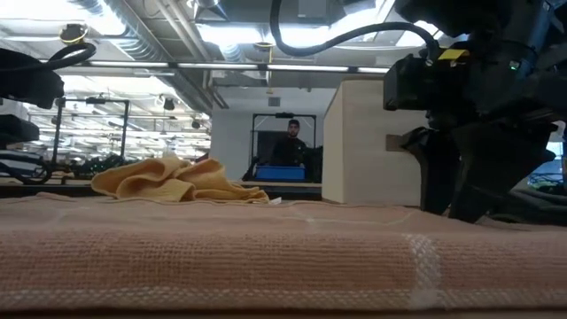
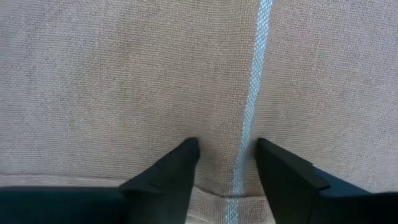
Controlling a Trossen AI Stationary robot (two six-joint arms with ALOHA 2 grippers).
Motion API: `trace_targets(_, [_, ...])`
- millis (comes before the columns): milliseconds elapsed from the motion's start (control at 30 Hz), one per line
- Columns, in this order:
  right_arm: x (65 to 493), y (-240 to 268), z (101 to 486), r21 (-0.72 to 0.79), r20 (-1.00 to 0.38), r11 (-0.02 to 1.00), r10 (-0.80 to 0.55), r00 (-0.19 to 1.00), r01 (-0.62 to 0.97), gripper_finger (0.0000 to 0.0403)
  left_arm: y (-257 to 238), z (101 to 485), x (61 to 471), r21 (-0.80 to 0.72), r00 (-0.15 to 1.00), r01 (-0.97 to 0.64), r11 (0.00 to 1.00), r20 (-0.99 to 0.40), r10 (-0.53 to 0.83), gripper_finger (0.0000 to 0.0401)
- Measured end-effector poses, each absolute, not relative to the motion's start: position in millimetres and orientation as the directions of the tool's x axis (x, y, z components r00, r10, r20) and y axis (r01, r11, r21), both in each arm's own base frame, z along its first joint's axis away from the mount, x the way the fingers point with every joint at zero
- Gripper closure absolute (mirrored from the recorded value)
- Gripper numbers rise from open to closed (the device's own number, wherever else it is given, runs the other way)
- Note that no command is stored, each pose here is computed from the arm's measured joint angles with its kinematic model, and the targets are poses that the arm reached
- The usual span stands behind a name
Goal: Fold towel
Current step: Fold the light orange towel
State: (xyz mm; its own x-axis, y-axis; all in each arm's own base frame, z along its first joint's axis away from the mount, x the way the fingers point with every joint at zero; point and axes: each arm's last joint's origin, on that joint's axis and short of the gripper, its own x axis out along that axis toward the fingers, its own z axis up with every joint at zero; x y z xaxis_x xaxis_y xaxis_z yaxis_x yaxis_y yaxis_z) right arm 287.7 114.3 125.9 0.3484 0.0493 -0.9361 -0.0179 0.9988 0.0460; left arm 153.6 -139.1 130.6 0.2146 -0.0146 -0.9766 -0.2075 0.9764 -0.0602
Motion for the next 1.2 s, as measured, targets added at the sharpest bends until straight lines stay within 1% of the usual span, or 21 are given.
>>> trace_targets(67, [287,114,125,0.044,-0.938,0.999,0.047,0.342,-0.017,0.0198,-139,130,153,-0.06,0.213,-0.207,0.976,-0.977,-0.015,0.0267])
trace_targets(133, [287,114,124,0.04,-0.94,0.999,0.043,0.337,-0.016,0.0216,-139,130,153,-0.062,0.209,-0.203,0.977,-0.978,-0.019,0.0293])
trace_targets(300, [287,113,120,0.029,-0.947,0.999,0.032,0.321,-0.014,0.0284,-140,130,153,-0.068,0.204,-0.187,0.98,-0.978,-0.029,0.0358])
trace_targets(433, [287,113,120,0.027,-0.949,1.0,0.03,0.315,-0.014,0.0334,-140,130,152,-0.066,0.202,-0.18,0.981,-0.979,-0.029,0.0391])
trace_targets(533, [287,113,119,0.026,-0.949,1.0,0.029,0.315,-0.013,0.0358,-140,129,152,-0.062,0.199,-0.18,0.982,-0.98,-0.026,0.0397])
trace_targets(667, [286,113,119,0.008,-0.949,0.999,0.018,0.316,-0.032,0.0376,-140,129,152,-0.054,0.205,-0.176,0.983,-0.979,-0.017,0.0393])
trace_targets(767, [286,113,119,-0.01,-0.948,0.998,0.009,0.318,-0.06,0.0393,-140,129,152,-0.047,0.207,-0.16,0.986,-0.978,-0.014,0.0397])
trace_targets(867, [286,113,123,-0.04,-0.945,0.997,-0.019,0.327,-0.06,0.0396,-139,133,152,-0.021,0.199,-0.145,0.989,-0.98,0.008,0.0398])
trace_targets(1000, [287,115,139,-0.126,-0.935,0.989,-0.095,0.341,-0.071,0.0398,-139,149,155,0.078,0.191,-0.115,0.99,-0.977,0.099,0.0399])
trace_targets(1133, [289,121,172,-0.204,-0.904,0.977,-0.162,0.395,-0.066,0.0399,-143,175,158,0.147,0.213,-0.107,0.983,-0.963,0.167,0.04])
trace_targets(1200, [287,123,182,-0.241,-0.893,0.969,-0.2,0.404,-0.051,0.04,-142,189,157,0.196,0.238,-0.108,0.975,-0.947,0.216,0.04])
